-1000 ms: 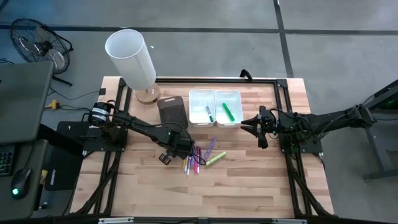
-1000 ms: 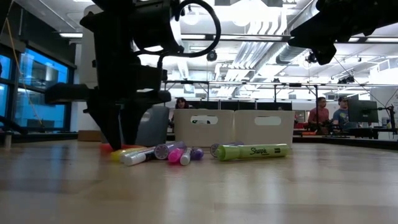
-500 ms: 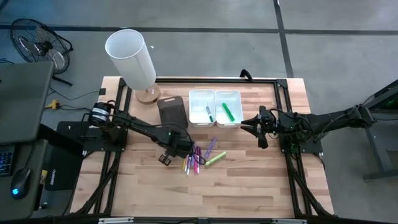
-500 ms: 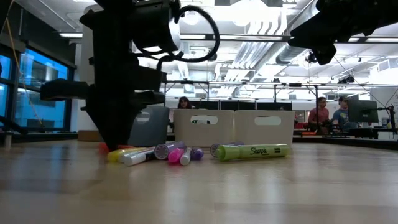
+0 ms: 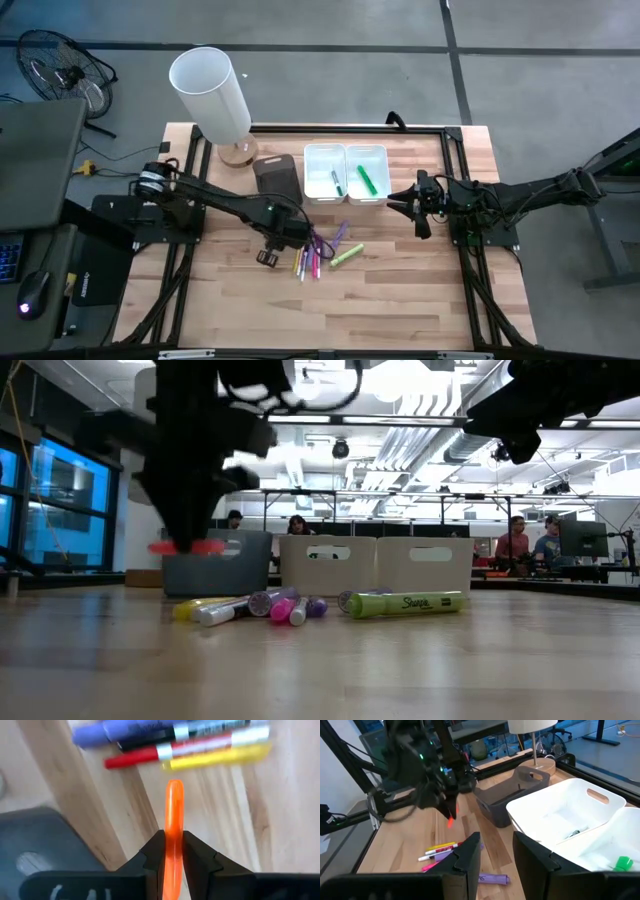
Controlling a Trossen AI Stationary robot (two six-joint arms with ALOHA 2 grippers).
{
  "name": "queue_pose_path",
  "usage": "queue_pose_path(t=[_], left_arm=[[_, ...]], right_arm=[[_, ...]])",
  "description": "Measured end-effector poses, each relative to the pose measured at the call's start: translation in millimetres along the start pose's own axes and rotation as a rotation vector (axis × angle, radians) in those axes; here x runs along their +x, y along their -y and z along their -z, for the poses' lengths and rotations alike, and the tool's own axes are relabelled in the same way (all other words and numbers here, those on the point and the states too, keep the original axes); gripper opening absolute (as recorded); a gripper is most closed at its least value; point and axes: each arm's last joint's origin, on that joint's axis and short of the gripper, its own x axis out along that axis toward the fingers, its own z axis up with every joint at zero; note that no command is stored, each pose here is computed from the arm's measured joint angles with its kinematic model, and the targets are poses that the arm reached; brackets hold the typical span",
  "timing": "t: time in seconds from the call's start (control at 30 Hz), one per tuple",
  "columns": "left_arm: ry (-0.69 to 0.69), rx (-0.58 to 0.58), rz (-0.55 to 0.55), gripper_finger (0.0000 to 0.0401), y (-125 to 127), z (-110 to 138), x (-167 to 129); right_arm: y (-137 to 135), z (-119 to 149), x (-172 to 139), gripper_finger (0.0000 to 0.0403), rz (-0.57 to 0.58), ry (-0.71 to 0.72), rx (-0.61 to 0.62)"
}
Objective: Pick & Place Markers
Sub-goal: Put the orange pen into the black bin
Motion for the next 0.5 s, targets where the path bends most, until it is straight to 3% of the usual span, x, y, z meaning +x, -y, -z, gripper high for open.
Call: queue_pose_path(t=[0.23, 0.5], left_arm=[[0.078, -0.217, -0.026, 0.005, -4, 19, -45], [0.162, -0.62, -0.042, 0.005, -28, 49, -75]], right_arm=[[0, 0, 0, 0.0103, -0.001, 0.001, 0.0], [0, 0, 0, 0.0103, -0.002, 0.005, 0.001]])
